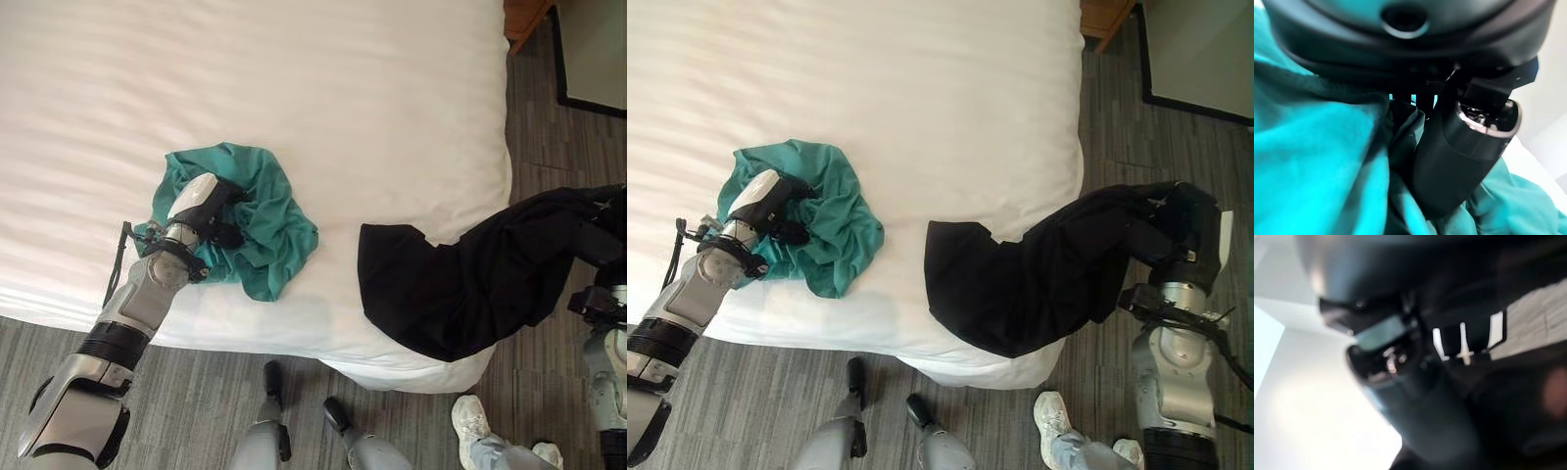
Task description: Pick up bed clothes into laundry basket.
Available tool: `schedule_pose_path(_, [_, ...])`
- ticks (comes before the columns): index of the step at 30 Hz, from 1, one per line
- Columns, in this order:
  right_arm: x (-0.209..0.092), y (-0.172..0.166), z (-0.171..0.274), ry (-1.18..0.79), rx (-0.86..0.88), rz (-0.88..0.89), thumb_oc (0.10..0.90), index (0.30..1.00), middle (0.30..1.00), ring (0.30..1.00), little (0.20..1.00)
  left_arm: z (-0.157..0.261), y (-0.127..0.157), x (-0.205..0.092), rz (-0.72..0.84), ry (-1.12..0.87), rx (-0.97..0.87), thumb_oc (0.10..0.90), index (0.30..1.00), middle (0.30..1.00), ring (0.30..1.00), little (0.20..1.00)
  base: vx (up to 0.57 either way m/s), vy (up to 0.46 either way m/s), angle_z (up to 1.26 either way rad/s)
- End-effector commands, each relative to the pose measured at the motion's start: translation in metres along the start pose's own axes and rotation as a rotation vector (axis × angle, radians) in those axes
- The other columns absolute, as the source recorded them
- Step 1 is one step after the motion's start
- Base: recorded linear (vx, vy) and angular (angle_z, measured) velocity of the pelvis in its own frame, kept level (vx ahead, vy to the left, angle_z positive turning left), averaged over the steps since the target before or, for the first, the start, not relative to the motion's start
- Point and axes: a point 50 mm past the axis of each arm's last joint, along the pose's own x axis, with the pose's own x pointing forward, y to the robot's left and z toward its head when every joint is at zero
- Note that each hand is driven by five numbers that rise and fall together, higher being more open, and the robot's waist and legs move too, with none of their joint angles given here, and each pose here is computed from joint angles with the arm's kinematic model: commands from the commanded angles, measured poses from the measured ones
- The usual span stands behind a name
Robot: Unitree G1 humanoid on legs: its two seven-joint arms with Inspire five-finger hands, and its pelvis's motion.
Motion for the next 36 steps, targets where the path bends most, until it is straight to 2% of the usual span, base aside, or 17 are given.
schedule_pose_path(1, [0.021,-0.008,0.070,-0.338,0.027,-0.051,0.400,0.300,0.300,0.300,0.300,0.021,-0.009,-0.009,0.031,-0.169,-0.399,0.400,0.300,0.300,0.300,0.300,-0.01,-0.001,-0.11])
schedule_pose_path(3, [0.022,0.004,0.071,-0.346,0.030,0.011,0.400,0.300,0.300,0.300,0.300,0.046,0.019,-0.014,0.150,-0.335,-0.564,0.400,0.300,0.300,0.300,0.300,0.00,-0.021,0.24])
schedule_pose_path(6, [0.029,0.022,0.074,-0.353,0.024,0.090,0.400,0.300,0.300,0.300,0.300,0.061,0.042,-0.019,0.250,-0.447,-0.650,0.400,0.300,0.300,0.300,0.300,0.00,-0.045,0.05])
schedule_pose_path(7, [0.019,0.000,0.090,-0.386,0.020,0.167,0.400,0.300,0.300,0.300,0.300,0.062,0.067,-0.034,0.319,-0.522,-0.659,0.400,0.300,0.300,0.300,0.300,0.02,-0.046,0.09])
schedule_pose_path(8, [0.030,0.018,0.089,-0.393,-0.025,0.207,0.400,0.300,0.300,0.300,0.300,0.059,0.071,-0.036,0.374,-0.528,-0.697,0.400,0.300,0.300,0.300,0.300,0.04,-0.042,-0.01])
schedule_pose_path(9, [0.016,0.010,0.109,-0.461,0.078,0.229,0.400,0.300,0.300,0.300,0.300,0.061,0.084,-0.047,0.420,-0.574,-0.728,0.400,0.300,0.300,0.300,0.300,0.05,-0.035,-0.01])
schedule_pose_path(11, [0.017,0.011,0.106,-0.457,0.123,0.251,0.400,0.300,0.300,0.300,0.300,0.062,0.078,-0.053,0.457,-0.610,-0.826,0.400,0.300,0.300,0.300,0.300,0.07,-0.048,0.08])
schedule_pose_path(14, [0.019,0.030,0.098,-0.435,0.128,0.284,0.400,0.300,0.300,0.300,0.300,0.065,0.077,-0.067,0.502,-0.665,-0.858,0.400,0.300,0.300,0.300,0.300,0.02,-0.058,0.03])
schedule_pose_path(18, [0.007,0.038,0.090,-0.428,0.134,0.265,0.400,0.300,0.300,0.300,0.300,0.041,0.068,-0.086,0.582,-0.595,-0.877,0.400,0.300,0.300,0.300,0.300,0.01,-0.041,0.15])
schedule_pose_path(26, [-0.024,0.050,0.080,-0.434,0.262,0.225,0.400,0.300,0.300,0.300,0.300,-0.001,0.040,-0.131,0.735,-0.439,-1.035,0.400,0.300,0.300,0.300,0.300,0.01,-0.011,0.11])
schedule_pose_path(30, [-0.031,0.050,0.078,-0.435,0.279,0.189,0.400,0.300,0.300,0.300,0.300,-0.003,0.033,-0.135,0.724,-0.419,-1.046,0.400,0.300,0.300,0.300,0.300,0.00,0.000,0.00])
schedule_pose_path(36, [-0.029,0.043,0.072,-0.403,0.226,0.153,0.400,0.300,0.300,0.300,0.300,-0.001,0.039,-0.134,0.724,-0.437,-1.011,0.400,0.300,0.300,0.300,0.300,0.00,0.004,-0.05])
